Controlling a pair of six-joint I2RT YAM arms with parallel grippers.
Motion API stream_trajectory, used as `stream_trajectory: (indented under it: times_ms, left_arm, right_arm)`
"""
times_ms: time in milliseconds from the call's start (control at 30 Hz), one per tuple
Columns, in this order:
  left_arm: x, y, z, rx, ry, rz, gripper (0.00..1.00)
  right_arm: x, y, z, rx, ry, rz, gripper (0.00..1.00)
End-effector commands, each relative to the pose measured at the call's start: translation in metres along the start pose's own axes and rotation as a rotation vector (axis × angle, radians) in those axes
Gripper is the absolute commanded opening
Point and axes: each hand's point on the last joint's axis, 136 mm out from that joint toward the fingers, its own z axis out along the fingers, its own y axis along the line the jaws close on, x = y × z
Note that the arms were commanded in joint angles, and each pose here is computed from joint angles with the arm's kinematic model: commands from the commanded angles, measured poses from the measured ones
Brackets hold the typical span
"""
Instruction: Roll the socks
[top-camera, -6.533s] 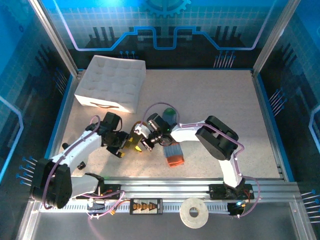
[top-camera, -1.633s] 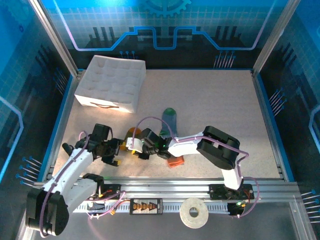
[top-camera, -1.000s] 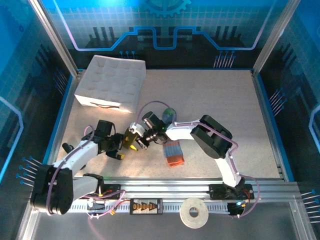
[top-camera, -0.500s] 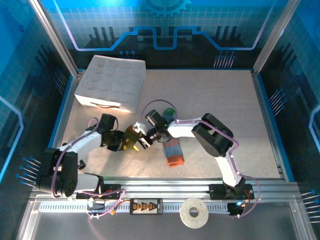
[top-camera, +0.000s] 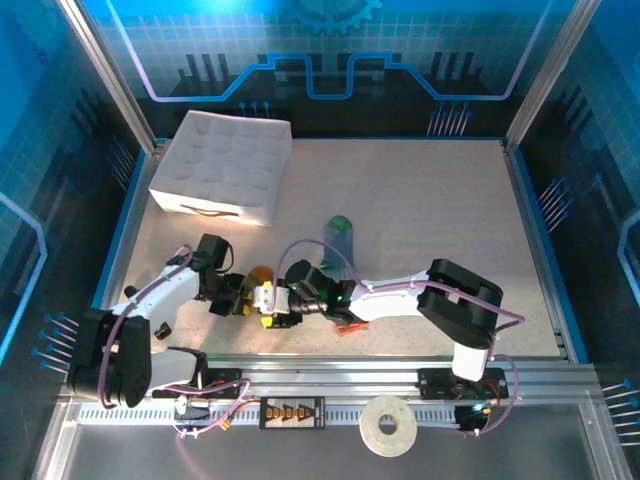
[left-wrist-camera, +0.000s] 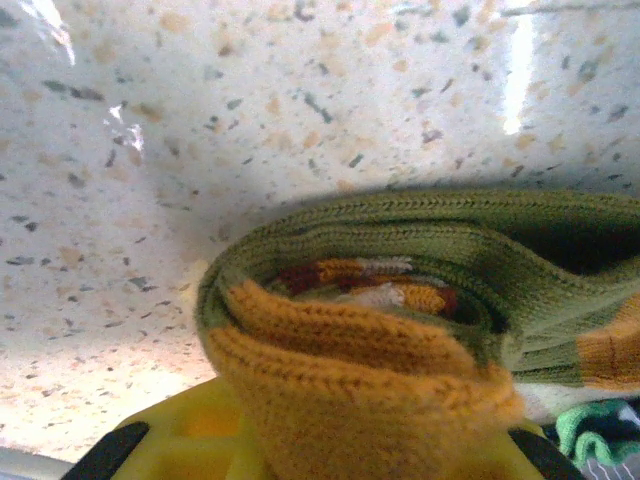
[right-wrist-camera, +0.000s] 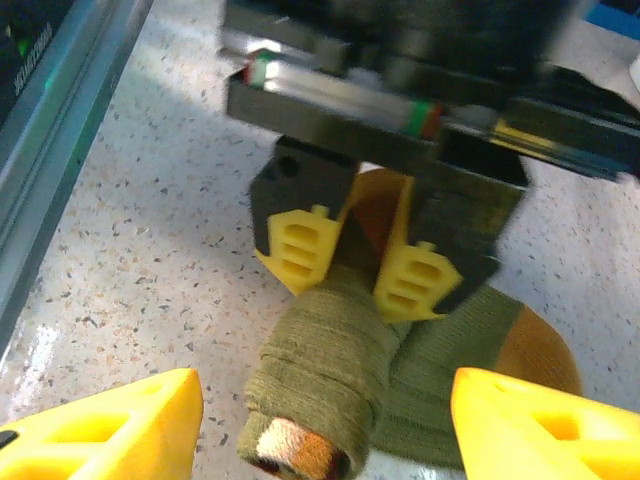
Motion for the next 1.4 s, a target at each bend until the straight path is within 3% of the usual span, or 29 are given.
stream_trajectory:
  times_ms: [0, 167, 333, 500, 567, 700, 933, 1033, 1367]
  left_arm:
    - [-0.006, 0.07, 0.009, -0.296, -0.025, -0.136, 0.14]
    - [-0.009, 0.064, 0.012, -0.309, -0.021, -0.125, 0.14]
    - [-0.009, 0.059, 0.015, -0.315, -0.012, -0.11, 0.14]
    - [-0.008, 0.053, 0.014, -0.296, -0.003, -0.089, 0.15]
    - [-0.008, 0.046, 0.008, -0.273, -0.012, -0.07, 0.21]
    - [-0.004, 0.028, -0.011, -0.188, -0.035, -0.033, 0.43]
    - [-0.001, 0.012, -0.036, -0.053, -0.066, -0.044, 0.71]
    - [-0.006, 0.01, -0.04, -0.018, -0.078, -0.059, 0.77]
    - [-0.015, -0.018, -0.044, 0.13, -0.103, 0.009, 0.75]
  right_arm:
    - [0.007, -0.002, 0.015, 0.062, 0.054, -0.127, 0.66]
    - [0.009, 0.005, 0.027, 0.047, 0.077, -0.131, 0.64]
    - [0.021, -0.005, 0.041, 0.1, 0.141, -0.138, 0.56]
    - [0.04, -0.006, 0.051, 0.086, 0.213, -0.104, 0.26]
    - [0.05, -0.002, 0.05, 0.058, 0.244, -0.059, 0.18]
    - [0.062, 0.009, 0.044, -0.043, 0.257, 0.064, 0.06]
    - [0.083, 0.031, 0.042, -0.227, 0.304, 0.276, 0.01]
    - [0.089, 0.035, 0.043, -0.253, 0.317, 0.326, 0.01]
    - [0.106, 0.027, 0.042, -0.324, 0.328, 0.598, 0.01]
